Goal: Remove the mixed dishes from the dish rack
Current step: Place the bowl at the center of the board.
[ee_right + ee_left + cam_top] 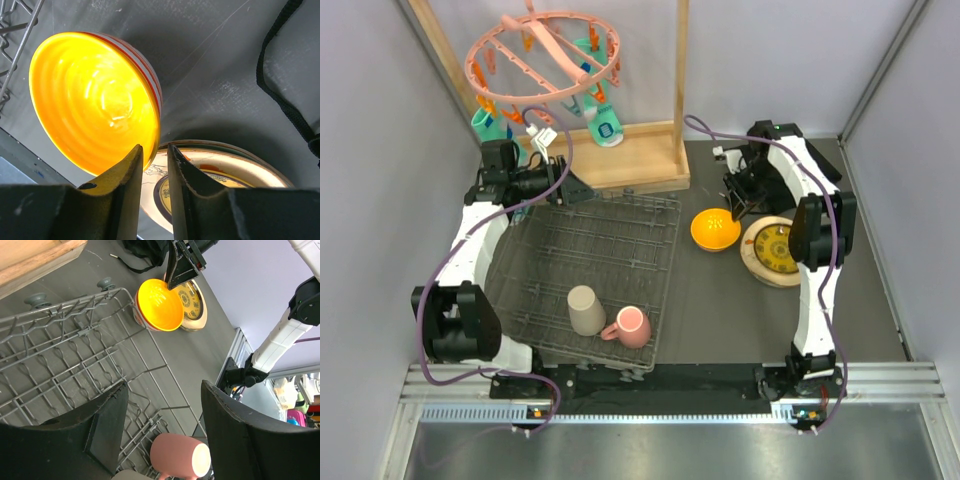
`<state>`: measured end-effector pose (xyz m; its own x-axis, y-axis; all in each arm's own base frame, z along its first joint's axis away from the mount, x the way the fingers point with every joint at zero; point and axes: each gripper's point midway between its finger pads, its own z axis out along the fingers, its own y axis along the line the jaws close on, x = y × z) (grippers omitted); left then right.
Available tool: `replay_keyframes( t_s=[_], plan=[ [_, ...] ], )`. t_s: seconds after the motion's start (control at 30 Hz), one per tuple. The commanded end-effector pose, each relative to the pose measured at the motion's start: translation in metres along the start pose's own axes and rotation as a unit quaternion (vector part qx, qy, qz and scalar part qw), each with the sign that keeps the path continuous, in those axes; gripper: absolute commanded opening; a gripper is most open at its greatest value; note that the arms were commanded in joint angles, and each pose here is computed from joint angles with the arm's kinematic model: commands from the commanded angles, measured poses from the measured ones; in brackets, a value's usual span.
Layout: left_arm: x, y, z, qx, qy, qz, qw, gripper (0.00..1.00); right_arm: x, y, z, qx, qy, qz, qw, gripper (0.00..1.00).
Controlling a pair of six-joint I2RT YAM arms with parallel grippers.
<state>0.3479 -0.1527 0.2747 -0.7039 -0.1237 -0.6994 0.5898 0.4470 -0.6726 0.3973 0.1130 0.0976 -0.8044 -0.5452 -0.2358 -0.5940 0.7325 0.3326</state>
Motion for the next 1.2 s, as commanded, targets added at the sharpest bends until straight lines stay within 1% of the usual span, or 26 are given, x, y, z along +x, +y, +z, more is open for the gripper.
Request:
replay_keyframes(
  t_s=[0.0, 0.1, 0.23, 0.37, 0.5, 0.57, 0.6, 0.67, 0.73, 0.77, 0.83, 0.87, 0.9, 0.97, 1.0, 1.07, 1.1, 1.13, 1.17],
  plan=[
    [-0.011, -0.012, -0.004, 0.012, -0.009, 0.033, 0.999, 0.64, 0.023, 0.021, -0.016, -0.032, 0.039, 0.025, 0.998, 0.27],
    [-0.011, -0.011, -0.005, 0.011, -0.01, 0.032, 0.999, 0.64, 0.021, 0.02, -0.017, -0.024, 0.027, 0.021, 0.999, 0.27],
    [-0.008, -0.008, -0.005, -0.001, -0.006, 0.033, 0.999, 0.64, 0.018, 0.021, -0.02, -0.015, 0.01, 0.016, 1.0, 0.32],
    [-0.003, 0.005, -0.009, -0.043, 0.001, 0.049, 0.998, 0.65, 0.015, 0.022, -0.025, -0.005, -0.01, 0.01, 1.0, 0.38],
    [0.003, 0.013, -0.012, -0.069, 0.012, 0.074, 0.995, 0.65, 0.009, 0.023, -0.033, 0.005, -0.026, 0.005, 1.0, 0.4],
    [0.006, 0.014, -0.015, -0.081, 0.016, 0.07, 0.994, 0.64, 0.006, 0.024, -0.037, 0.008, -0.035, 0.002, 0.999, 0.42],
    [0.006, 0.019, -0.018, -0.094, 0.018, 0.095, 0.991, 0.64, 0.003, 0.025, -0.041, 0.01, -0.042, 0.0, 0.999, 0.43],
    [0.01, 0.019, -0.022, -0.105, 0.024, 0.103, 0.989, 0.64, -0.001, 0.026, -0.048, 0.014, -0.053, -0.001, 0.998, 0.45],
    [0.012, 0.021, -0.026, -0.117, 0.033, 0.128, 0.984, 0.64, -0.006, 0.029, -0.055, 0.019, -0.066, -0.006, 0.998, 0.48],
    [0.02, 0.02, -0.029, -0.121, 0.048, 0.12, 0.984, 0.64, -0.009, 0.031, -0.062, 0.023, -0.076, -0.01, 0.997, 0.5],
    [0.021, 0.019, -0.036, -0.135, 0.064, 0.153, 0.977, 0.65, -0.015, 0.033, -0.075, 0.032, -0.096, -0.018, 0.995, 0.5],
    [0.032, 0.013, -0.04, -0.137, 0.082, 0.149, 0.976, 0.65, -0.019, 0.035, -0.079, 0.036, -0.105, -0.023, 0.994, 0.51],
    [0.035, 0.011, -0.043, -0.141, 0.092, 0.17, 0.971, 0.66, -0.021, 0.041, -0.091, 0.043, -0.123, -0.03, 0.991, 0.52],
    [0.042, 0.007, -0.054, -0.163, 0.104, 0.19, 0.963, 0.67, -0.028, 0.044, -0.102, 0.052, -0.147, -0.041, 0.987, 0.6],
    [0.052, 0.0, -0.052, -0.155, 0.124, 0.207, 0.958, 0.68, -0.028, 0.05, -0.113, 0.058, -0.163, -0.047, 0.984, 0.62],
    [0.064, -0.006, -0.059, -0.163, 0.138, 0.227, 0.95, 0.7, -0.033, 0.053, -0.123, 0.067, -0.188, -0.057, 0.978, 0.63],
    [0.075, -0.009, -0.063, -0.157, 0.157, 0.237, 0.946, 0.75, -0.032, 0.059, -0.13, 0.069, -0.2, -0.061, 0.975, 0.64],
    [0.084, -0.01, -0.066, -0.153, 0.166, 0.242, 0.944, 0.77, -0.035, 0.059, -0.136, 0.076, -0.216, -0.067, 0.971, 0.64],
    [0.089, -0.015, -0.071, -0.153, 0.171, 0.255, 0.94, 0.81, -0.035, 0.063, -0.139, 0.077, -0.225, -0.072, 0.969, 0.73]
  ],
)
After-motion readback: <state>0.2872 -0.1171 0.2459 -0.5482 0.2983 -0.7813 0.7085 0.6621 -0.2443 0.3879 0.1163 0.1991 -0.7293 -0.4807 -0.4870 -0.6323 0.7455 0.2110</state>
